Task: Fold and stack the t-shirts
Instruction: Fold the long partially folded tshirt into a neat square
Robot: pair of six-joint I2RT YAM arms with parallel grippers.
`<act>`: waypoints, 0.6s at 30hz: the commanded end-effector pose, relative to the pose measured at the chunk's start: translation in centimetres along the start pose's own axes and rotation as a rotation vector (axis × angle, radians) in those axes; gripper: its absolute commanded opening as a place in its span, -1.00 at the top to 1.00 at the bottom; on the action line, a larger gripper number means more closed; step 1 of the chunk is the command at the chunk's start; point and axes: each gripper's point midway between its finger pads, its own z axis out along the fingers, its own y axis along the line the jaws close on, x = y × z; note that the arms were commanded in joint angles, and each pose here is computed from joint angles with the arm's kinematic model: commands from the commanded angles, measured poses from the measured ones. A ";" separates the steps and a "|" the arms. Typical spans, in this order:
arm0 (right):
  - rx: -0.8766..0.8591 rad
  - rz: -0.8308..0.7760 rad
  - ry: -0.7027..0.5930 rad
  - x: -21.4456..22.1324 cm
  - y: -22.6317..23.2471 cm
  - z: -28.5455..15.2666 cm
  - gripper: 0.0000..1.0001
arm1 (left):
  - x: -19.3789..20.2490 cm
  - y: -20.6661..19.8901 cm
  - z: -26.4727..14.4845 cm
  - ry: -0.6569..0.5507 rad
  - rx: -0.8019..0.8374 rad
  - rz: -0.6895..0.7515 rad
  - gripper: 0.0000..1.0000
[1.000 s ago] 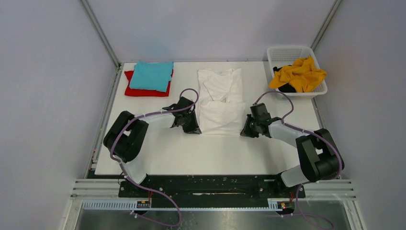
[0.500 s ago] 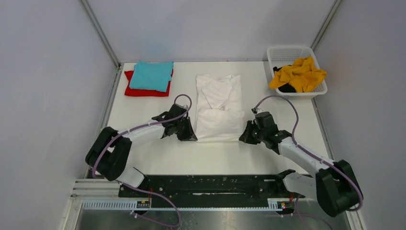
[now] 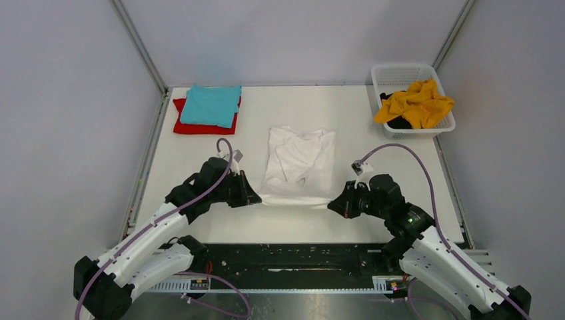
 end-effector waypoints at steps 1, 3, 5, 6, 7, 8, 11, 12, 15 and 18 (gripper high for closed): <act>-0.057 0.008 -0.018 -1.1 2.1 -1.2 1.00 | -2.4 -0.1 -1.4 -0.091 -0.062 0.028 1.00; -0.064 -0.010 -0.041 -2.3 2.6 -1.1 1.00 | -4.1 -0.8 -1.4 -0.134 -0.073 0.034 1.00; -0.053 -0.025 -0.075 -3.9 2.9 -0.9 1.00 | -6.0 -1.1 -1.3 -0.184 -0.101 0.024 1.00; -0.050 -0.031 -0.103 -5.1 3.2 -0.9 1.00 | -7.0 -1.1 -1.2 -0.201 -0.109 0.012 1.00; -0.052 -0.031 -0.135 -6.4 3.5 -0.9 1.00 | -8.3 -1.5 -1.1 -0.229 -0.101 -0.001 1.00; -0.056 -0.028 -0.161 -7.5 3.7 -0.9 1.00 | -9.3 -1.7 -1.0 -0.244 -0.095 -0.014 1.00; -0.084 0.004 -0.199 -10.5 4.0 -0.9 1.00 | -12.0 -2.6 -0.6 -0.262 -0.075 -0.035 1.00; -0.093 0.019 -0.207 -11.3 3.9 -0.8 1.00 | -12.8 -2.8 -0.5 -0.267 -0.077 -0.035 1.00; -0.130 0.065 -0.191 -12.8 3.4 -0.2 1.00 | -14.9 -3.1 0.0 -0.270 -0.081 -0.036 1.00; -0.142 0.095 -0.191 -14.1 2.5 0.4 1.00 | -16.9 -3.1 0.5 -0.288 -0.083 -0.044 1.00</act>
